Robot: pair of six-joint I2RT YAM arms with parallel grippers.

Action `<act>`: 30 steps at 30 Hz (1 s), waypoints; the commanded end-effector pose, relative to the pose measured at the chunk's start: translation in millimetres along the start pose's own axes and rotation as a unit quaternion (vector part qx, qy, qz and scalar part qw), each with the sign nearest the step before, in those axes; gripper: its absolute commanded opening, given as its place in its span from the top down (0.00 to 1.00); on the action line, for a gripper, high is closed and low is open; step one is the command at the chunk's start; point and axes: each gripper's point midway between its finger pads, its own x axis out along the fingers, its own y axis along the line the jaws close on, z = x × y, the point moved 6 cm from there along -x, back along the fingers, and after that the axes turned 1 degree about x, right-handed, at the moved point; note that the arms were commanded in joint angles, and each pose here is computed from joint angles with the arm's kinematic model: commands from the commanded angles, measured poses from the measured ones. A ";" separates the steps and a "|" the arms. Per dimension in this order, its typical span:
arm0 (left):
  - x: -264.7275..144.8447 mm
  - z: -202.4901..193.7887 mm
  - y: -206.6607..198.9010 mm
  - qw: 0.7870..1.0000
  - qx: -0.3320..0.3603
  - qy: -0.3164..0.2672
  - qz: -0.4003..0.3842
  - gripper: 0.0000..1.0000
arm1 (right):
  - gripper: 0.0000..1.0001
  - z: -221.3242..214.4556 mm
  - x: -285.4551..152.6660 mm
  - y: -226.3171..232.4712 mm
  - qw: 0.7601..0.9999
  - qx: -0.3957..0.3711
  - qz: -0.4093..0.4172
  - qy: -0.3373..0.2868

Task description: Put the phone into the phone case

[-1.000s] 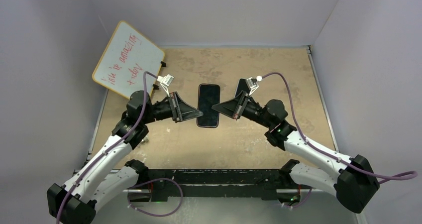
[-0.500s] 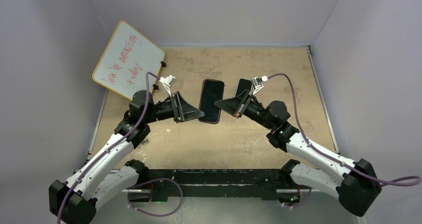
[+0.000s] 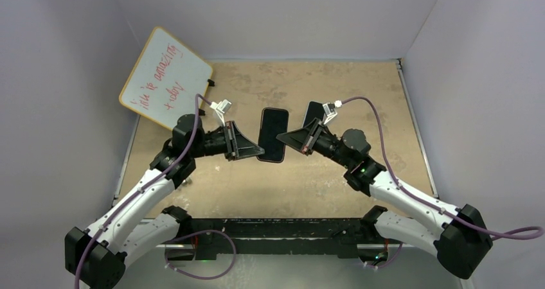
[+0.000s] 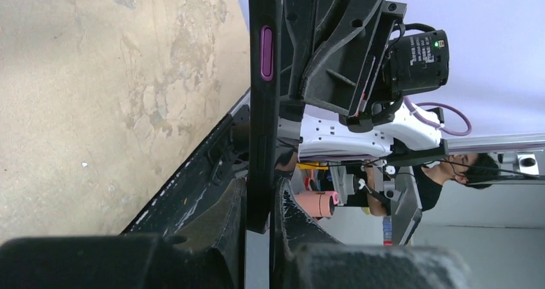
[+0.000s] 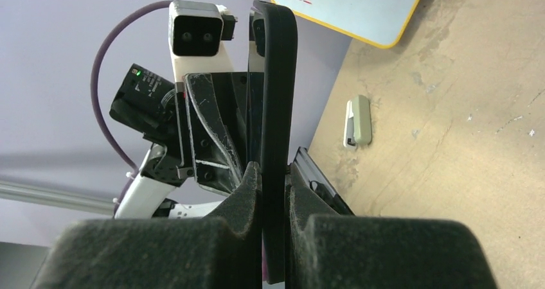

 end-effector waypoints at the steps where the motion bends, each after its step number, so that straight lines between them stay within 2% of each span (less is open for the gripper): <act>1: -2.4 -2.0 -0.3 1.000 0.000 0.002 0.005 0.82 | 1.00 8.7 -0.8 30.5 0.996 -0.050 0.067 -0.005; 3: -5.3 1.7 -7.6 1.000 0.019 -0.010 0.000 0.59 | 1.00 4.7 -3.2 32.9 0.995 -0.058 0.078 0.016; 4: -6.4 4.4 -10.8 0.999 0.029 -0.015 0.002 0.53 | 1.00 2.8 -4.6 35.6 0.994 -0.064 0.086 0.028; 7: -5.8 8.4 -11.7 0.999 0.045 -0.017 0.005 0.45 | 1.00 -5.4 -9.6 42.1 0.988 -0.082 0.109 0.072; 10: -3.3 11.1 -11.5 0.999 0.051 -0.017 -0.003 0.42 | 1.00 -13.2 -13.7 45.5 0.981 -0.090 0.127 0.113; 16: -5.5 20.3 -14.8 0.997 0.065 -0.050 0.003 0.47 | 1.00 -18.2 -18.8 46.4 0.977 -0.096 0.138 0.134; 25: -11.6 32.8 -14.8 0.990 0.097 -0.082 0.061 0.57 | 1.00 -24.1 -14.7 31.2 0.977 -0.088 0.115 0.155; 30: -11.8 30.1 -13.2 0.990 0.105 -0.083 0.051 0.73 | 1.00 -25.5 -12.8 25.9 0.977 -0.085 0.108 0.161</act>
